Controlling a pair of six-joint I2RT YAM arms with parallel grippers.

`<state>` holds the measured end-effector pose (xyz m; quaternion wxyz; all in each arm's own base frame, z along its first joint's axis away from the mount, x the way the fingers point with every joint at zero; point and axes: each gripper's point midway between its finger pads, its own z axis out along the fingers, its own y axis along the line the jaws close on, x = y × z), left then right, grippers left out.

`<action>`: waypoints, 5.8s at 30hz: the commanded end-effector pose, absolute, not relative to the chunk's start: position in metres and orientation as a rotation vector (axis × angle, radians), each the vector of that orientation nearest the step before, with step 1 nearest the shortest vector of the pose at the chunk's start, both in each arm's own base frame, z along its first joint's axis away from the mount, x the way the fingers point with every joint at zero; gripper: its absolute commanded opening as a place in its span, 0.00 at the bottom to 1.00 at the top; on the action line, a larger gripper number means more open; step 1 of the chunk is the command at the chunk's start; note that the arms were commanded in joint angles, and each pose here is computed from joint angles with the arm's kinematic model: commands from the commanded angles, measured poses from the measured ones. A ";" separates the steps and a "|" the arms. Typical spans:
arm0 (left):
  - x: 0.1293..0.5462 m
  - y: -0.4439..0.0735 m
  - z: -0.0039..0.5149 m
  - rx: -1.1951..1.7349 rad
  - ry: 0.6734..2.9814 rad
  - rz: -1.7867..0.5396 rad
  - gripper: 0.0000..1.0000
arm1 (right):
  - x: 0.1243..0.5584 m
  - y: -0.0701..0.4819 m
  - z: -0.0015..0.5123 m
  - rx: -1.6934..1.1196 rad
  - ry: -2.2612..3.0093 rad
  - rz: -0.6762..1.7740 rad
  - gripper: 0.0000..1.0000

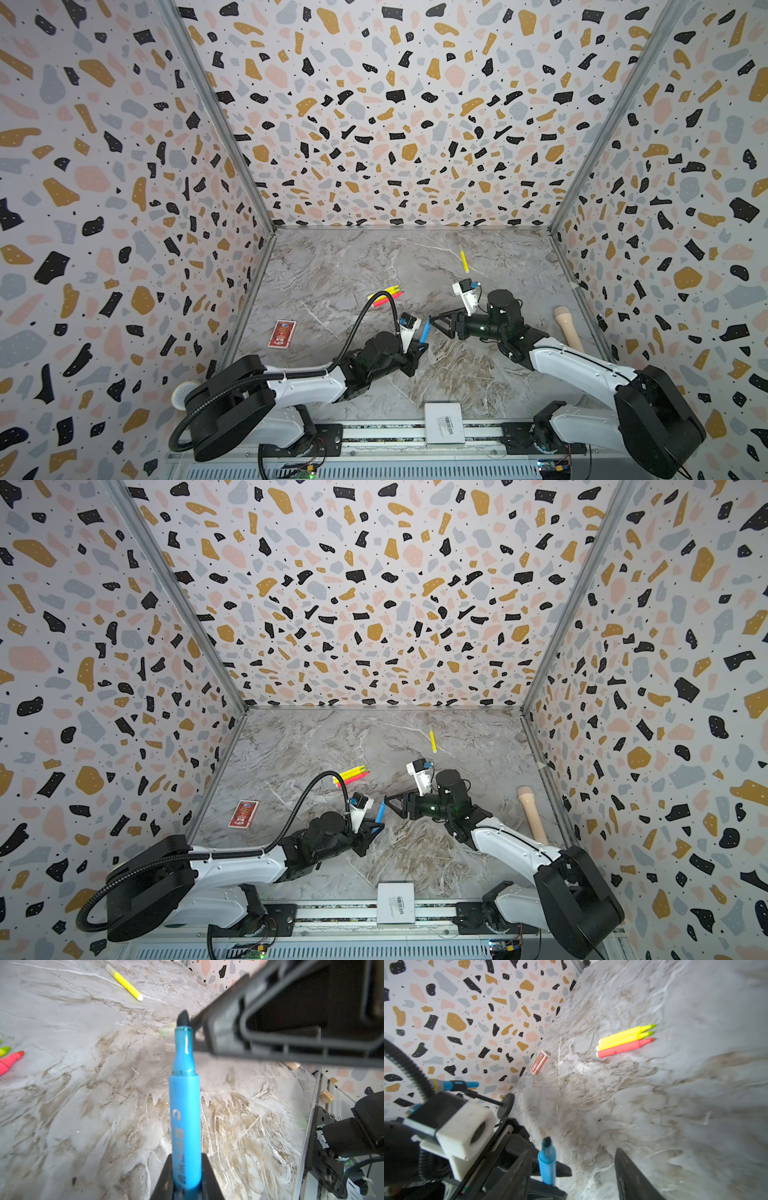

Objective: Insert the pens into the pen caps

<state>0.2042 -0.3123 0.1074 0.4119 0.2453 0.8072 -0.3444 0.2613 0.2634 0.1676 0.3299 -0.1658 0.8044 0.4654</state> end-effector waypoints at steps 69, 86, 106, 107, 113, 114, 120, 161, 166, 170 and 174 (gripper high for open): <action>0.190 -0.270 0.103 0.552 2.004 -0.834 0.00 | 0.325 0.217 0.074 -0.300 2.542 0.573 0.67; 0.188 -0.268 0.106 0.558 1.999 -0.836 0.00 | 0.354 0.182 0.080 -0.255 2.566 0.279 0.55; 0.190 -0.271 0.103 0.568 2.005 -0.828 0.00 | 0.355 0.172 0.036 -0.278 2.671 0.166 0.40; 0.190 -0.271 0.103 0.568 2.004 -0.828 0.00 | 0.354 0.172 0.034 -0.280 2.676 0.164 0.40; 0.190 -0.272 0.104 0.567 2.005 -0.829 0.00 | 0.349 0.175 0.027 -0.299 2.688 0.163 0.34; 0.190 -0.272 0.103 0.569 2.006 -0.828 0.00 | 0.348 0.175 0.025 -0.302 2.694 0.157 0.32; 0.190 -0.271 0.105 0.565 2.002 -0.827 0.00 | 0.344 0.172 0.021 -0.322 2.703 0.124 0.26; 0.179 -0.287 0.184 0.466 1.775 -1.085 0.00 | 0.258 0.262 0.283 -0.467 1.675 1.368 0.08; 0.175 -0.296 0.191 0.468 1.755 -1.113 0.00 | 0.247 0.262 0.295 -0.425 1.578 1.487 0.08; 0.173 -0.303 0.194 0.473 1.749 -1.133 0.00 | 0.242 0.262 0.302 -0.402 1.521 1.544 0.08; 0.174 -0.307 0.200 0.467 1.735 -1.141 0.00 | 0.239 0.263 0.306 -0.392 1.492 1.558 0.09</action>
